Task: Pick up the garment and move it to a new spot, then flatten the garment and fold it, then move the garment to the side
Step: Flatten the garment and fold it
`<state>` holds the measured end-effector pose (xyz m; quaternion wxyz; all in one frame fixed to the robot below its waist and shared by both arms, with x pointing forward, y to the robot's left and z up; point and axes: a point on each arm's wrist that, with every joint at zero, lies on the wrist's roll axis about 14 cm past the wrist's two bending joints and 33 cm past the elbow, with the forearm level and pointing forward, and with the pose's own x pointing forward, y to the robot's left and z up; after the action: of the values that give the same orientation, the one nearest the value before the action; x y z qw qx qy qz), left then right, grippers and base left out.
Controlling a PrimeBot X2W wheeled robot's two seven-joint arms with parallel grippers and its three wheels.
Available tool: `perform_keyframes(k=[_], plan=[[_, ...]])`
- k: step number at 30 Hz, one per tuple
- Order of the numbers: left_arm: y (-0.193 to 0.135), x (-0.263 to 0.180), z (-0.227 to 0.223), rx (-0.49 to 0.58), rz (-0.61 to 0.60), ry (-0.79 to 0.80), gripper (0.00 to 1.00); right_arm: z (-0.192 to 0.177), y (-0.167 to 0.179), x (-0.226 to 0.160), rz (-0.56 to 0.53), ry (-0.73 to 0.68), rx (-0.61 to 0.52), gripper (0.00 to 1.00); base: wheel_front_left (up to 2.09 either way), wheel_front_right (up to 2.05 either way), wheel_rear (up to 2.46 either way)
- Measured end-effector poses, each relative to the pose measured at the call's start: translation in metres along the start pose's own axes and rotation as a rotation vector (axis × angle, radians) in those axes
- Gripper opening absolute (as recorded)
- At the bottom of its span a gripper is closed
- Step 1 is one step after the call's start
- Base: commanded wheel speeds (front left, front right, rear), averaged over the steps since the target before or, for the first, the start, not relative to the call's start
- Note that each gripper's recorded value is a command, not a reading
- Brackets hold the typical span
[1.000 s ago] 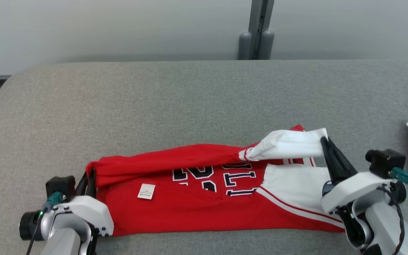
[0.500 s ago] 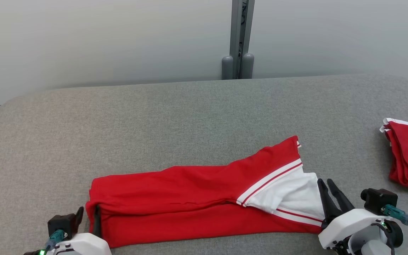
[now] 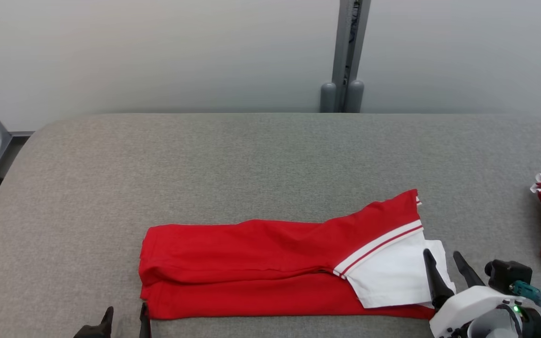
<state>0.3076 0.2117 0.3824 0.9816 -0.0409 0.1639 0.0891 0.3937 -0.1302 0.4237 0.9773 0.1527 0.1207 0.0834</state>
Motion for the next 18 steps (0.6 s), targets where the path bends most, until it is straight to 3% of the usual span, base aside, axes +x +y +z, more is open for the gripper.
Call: perform_keyframes(k=[8, 18], plan=[[0.012, -0.009, -0.006, -0.003, 0.033, 0.01, 1.0, -0.038, -0.006, 0.005, -0.03, 0.154, -0.03, 1.0, 0.0, 0.0, 0.0], [0.015, -0.003, -0.01, -0.026, 0.057, 0.034, 1.0, -0.059, 0.019, 0.03, 0.023, 0.248, 0.007, 1.0, 0.0, 0.0, 0.0]])
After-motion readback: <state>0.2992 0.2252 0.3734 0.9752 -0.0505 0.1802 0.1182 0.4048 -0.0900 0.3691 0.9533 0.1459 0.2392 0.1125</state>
